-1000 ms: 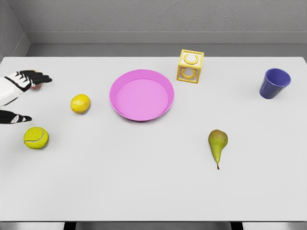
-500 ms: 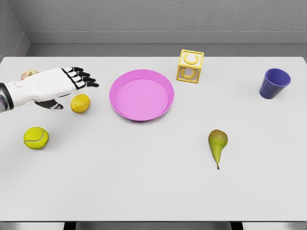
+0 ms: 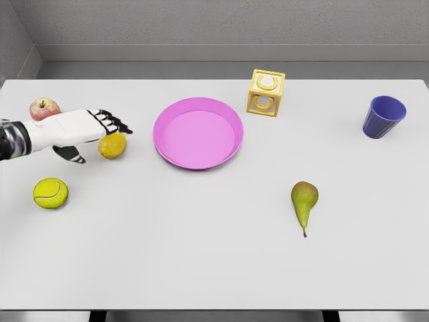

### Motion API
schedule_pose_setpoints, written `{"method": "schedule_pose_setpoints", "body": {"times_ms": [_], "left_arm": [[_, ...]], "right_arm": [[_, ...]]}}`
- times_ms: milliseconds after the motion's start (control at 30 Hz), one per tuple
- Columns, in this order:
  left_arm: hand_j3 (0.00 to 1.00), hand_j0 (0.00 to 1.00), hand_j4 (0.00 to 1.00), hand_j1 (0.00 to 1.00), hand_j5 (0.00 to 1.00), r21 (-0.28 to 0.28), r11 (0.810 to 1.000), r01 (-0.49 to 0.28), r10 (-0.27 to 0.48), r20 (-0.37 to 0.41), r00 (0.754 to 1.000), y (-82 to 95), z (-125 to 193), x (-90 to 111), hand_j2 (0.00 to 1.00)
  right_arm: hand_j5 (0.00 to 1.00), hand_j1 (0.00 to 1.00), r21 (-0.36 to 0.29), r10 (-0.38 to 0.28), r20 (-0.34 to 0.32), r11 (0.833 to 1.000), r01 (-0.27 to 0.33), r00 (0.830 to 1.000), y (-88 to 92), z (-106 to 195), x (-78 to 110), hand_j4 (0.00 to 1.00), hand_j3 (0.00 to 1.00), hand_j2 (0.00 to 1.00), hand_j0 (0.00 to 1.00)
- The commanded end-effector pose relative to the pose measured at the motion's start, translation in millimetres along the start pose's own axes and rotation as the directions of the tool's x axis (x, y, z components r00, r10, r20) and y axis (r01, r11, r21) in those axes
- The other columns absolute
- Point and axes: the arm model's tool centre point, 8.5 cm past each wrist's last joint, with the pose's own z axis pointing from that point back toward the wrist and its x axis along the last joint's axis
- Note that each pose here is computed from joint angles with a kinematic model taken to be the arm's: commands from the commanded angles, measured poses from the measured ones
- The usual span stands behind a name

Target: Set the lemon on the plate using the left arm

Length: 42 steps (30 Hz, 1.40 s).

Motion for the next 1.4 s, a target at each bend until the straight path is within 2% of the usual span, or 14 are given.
{"method": "schedule_pose_setpoints", "body": {"times_ms": [0, 200, 333, 633, 767, 900, 1067, 1100, 1233, 1367], "left_arm": [[1.00, 1.00, 1.00, 1.00, 1.00, 0.006, 1.000, 0.000, 0.000, 0.015, 1.000, -0.8, -14.1, 8.1, 1.00], [1.00, 1.00, 1.00, 1.00, 1.00, -0.001, 1.000, 0.023, -0.023, -0.001, 1.000, 3.4, -15.4, 5.3, 1.00], [1.00, 1.00, 1.00, 1.00, 1.00, -0.010, 1.000, -0.007, 0.007, -0.025, 1.000, -2.2, -12.8, -5.0, 1.00], [1.00, 1.00, 1.00, 1.00, 1.00, -0.037, 0.998, 0.059, -0.060, -0.023, 0.998, 3.1, -38.2, 6.6, 1.00], [1.00, 1.00, 1.00, 1.00, 1.00, -0.080, 0.996, 0.042, -0.045, -0.036, 0.998, -4.0, -39.9, 1.6, 1.00], [1.00, 1.00, 1.00, 1.00, 1.00, -0.083, 0.996, 0.044, -0.046, -0.025, 0.999, -4.6, -43.6, 4.9, 1.00], [0.92, 0.92, 0.92, 0.92, 0.92, -0.099, 0.994, 0.045, -0.048, -0.028, 0.998, -6.0, -42.4, 3.9, 0.92], [0.86, 0.86, 0.86, 0.86, 0.86, -0.104, 0.993, 0.050, -0.054, -0.031, 0.998, -6.7, -42.2, 3.5, 0.86], [0.86, 0.86, 0.86, 0.86, 0.86, -0.104, 0.993, 0.053, -0.057, -0.029, 0.998, -5.8, -43.1, 4.1, 0.86], [0.81, 0.81, 0.81, 0.81, 0.81, -0.112, 0.992, 0.058, -0.061, -0.025, 0.998, -7.3, -45.0, 5.8, 0.81]], "right_arm": [[1.00, 1.00, 0.000, -0.002, 0.000, 1.000, 0.002, 1.000, 0.0, 0.0, 0.0, 1.00, 1.00, 1.00, 1.00], [1.00, 1.00, 0.000, 0.000, 0.000, 1.000, 0.000, 1.000, 0.0, 0.0, 0.0, 1.00, 1.00, 1.00, 1.00], [1.00, 1.00, 0.000, 0.000, 0.000, 1.000, 0.000, 1.000, 0.0, 0.0, 0.0, 1.00, 1.00, 1.00, 1.00], [1.00, 1.00, 0.000, 0.000, 0.000, 1.000, 0.000, 1.000, 0.0, 0.0, 0.0, 1.00, 1.00, 1.00, 1.00], [1.00, 1.00, 0.000, -0.002, 0.000, 1.000, 0.002, 1.000, 0.0, 0.0, 0.0, 1.00, 1.00, 1.00, 1.00], [1.00, 1.00, 0.000, 0.000, 0.000, 1.000, 0.000, 1.000, 0.0, 0.0, 0.0, 1.00, 1.00, 1.00, 1.00], [1.00, 1.00, 0.000, 0.000, 0.000, 1.000, 0.000, 1.000, 0.0, 0.0, 0.0, 1.00, 1.00, 1.00, 1.00], [1.00, 1.00, 0.000, -0.002, 0.000, 1.000, 0.002, 1.000, 0.0, 0.0, 0.0, 1.00, 1.00, 1.00, 1.00], [1.00, 1.00, 0.000, -0.002, 0.000, 1.000, 0.002, 1.000, 0.0, 0.0, 0.0, 1.00, 1.00, 1.00, 1.00], [1.00, 1.00, 0.000, 0.000, 0.000, 1.000, 0.000, 1.000, 0.0, 0.0, 0.0, 1.00, 1.00, 1.00, 1.00]]}}
